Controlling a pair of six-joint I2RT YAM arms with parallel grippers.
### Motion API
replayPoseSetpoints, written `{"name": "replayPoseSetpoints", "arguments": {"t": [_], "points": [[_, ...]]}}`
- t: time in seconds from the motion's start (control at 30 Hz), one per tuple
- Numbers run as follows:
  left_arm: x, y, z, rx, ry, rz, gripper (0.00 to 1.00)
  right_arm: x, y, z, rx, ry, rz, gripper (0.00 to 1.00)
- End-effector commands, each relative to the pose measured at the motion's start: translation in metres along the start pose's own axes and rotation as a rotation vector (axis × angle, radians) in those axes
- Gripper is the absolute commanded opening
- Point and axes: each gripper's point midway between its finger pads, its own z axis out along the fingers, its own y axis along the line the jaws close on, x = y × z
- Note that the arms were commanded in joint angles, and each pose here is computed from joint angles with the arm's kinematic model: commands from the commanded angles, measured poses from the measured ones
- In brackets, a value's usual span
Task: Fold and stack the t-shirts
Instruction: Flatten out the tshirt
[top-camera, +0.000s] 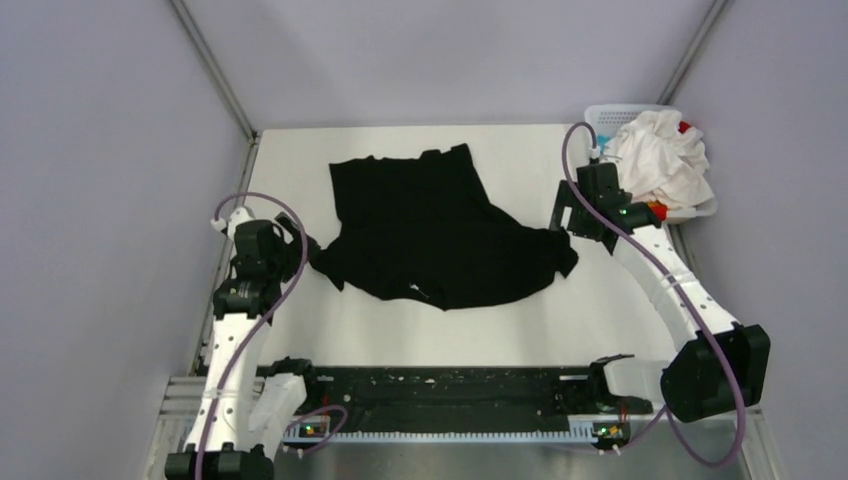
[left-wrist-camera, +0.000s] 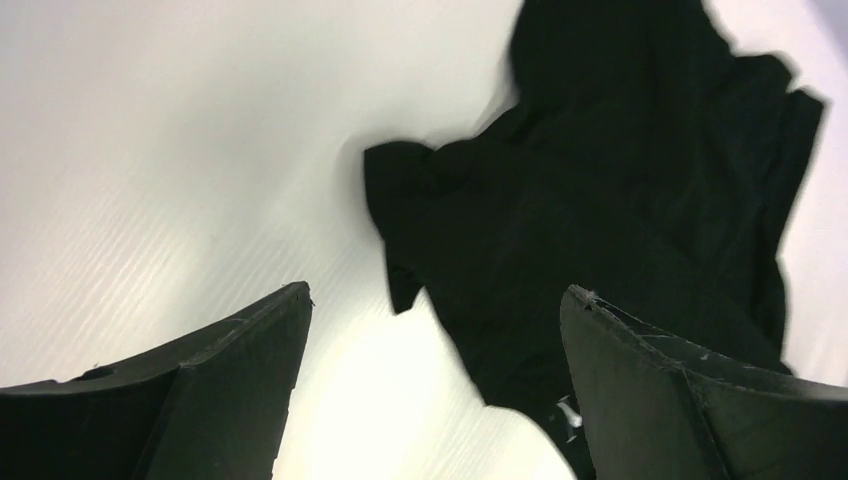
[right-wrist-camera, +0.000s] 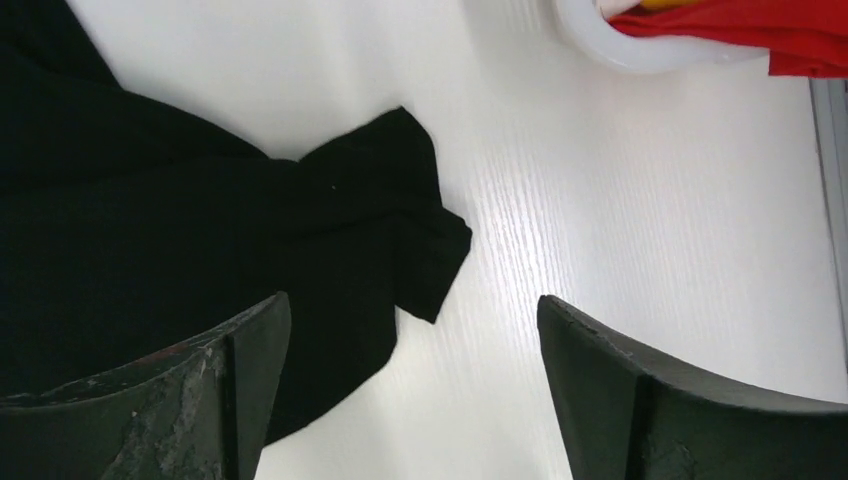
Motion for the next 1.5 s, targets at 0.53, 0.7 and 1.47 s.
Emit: {"name": "replayPoseSetpoints", "arguments": {"t": [0.53, 0.7, 1.47], "points": [[0.137, -0.148, 0.134, 0.271, 0.647, 0.220, 0.99, 0.091, 0.146, 0.054, -0.379, 0.147, 0.034, 0.99], [0.198, -0.124, 0.116, 0.316, 0.787, 0.181, 0.99, 0.082, 0.155, 0.091, -0.297, 0.157, -0.007, 0.99], [0.284, -0.225, -0.039, 0.538, 0.705, 0.497, 0.99, -0.121, 0.174, 0.107, -0.257, -0.136, -0.127, 0.99]]}}
